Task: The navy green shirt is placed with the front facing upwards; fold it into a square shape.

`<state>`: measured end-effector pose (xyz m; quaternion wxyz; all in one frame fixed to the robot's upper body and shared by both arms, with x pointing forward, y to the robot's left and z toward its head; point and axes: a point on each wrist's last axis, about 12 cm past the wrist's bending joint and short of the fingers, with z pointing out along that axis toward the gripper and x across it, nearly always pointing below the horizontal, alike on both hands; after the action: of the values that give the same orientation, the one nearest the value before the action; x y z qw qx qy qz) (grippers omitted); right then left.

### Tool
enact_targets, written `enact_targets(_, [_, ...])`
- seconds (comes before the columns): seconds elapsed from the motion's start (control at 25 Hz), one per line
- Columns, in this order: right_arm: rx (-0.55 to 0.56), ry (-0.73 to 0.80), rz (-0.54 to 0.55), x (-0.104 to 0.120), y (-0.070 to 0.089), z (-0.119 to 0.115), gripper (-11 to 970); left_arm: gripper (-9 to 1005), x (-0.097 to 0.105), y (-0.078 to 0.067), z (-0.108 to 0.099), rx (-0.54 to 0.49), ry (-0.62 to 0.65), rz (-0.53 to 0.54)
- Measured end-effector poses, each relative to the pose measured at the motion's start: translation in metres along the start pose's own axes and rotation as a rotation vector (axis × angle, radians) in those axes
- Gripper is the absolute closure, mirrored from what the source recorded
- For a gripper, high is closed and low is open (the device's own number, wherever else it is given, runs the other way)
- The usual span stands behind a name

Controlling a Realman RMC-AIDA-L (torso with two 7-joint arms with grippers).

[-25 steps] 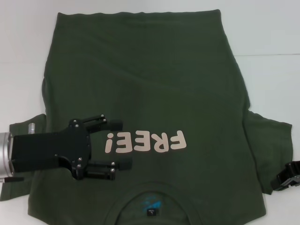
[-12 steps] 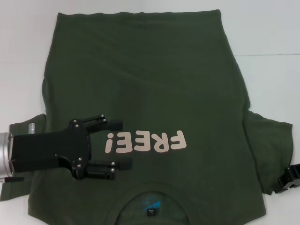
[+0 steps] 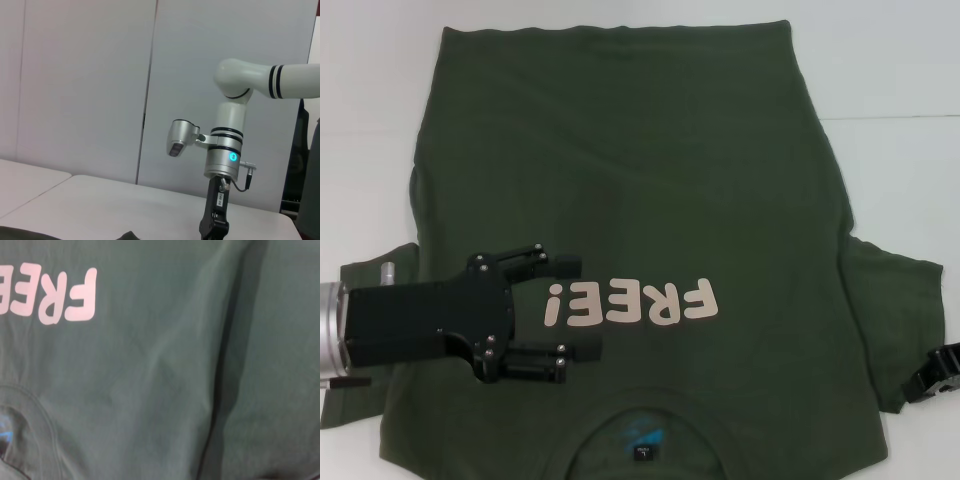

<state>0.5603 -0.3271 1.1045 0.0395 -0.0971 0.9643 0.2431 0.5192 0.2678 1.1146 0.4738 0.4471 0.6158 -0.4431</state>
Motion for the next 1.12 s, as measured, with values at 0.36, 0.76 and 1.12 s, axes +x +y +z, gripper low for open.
enact_targets(0.36, [-0.016, -0.083, -0.034, -0.007, 0.005, -0.009, 925, 63, 0.001, 0.001, 0.0, -0.01, 0.002, -0.002])
enact_targets(0.76, [-0.035, -0.096, -0.052, -0.012, 0.012, -0.008, 926, 63, 0.001, 0.001, 0.0, -0.01, 0.003, -0.002])
enact_targets(1.12, [0.034, -0.108, 0.083, -0.01, -0.013, -0.034, 884, 63, 0.0, 0.002, 0.001, -0.007, 0.003, 0.0])
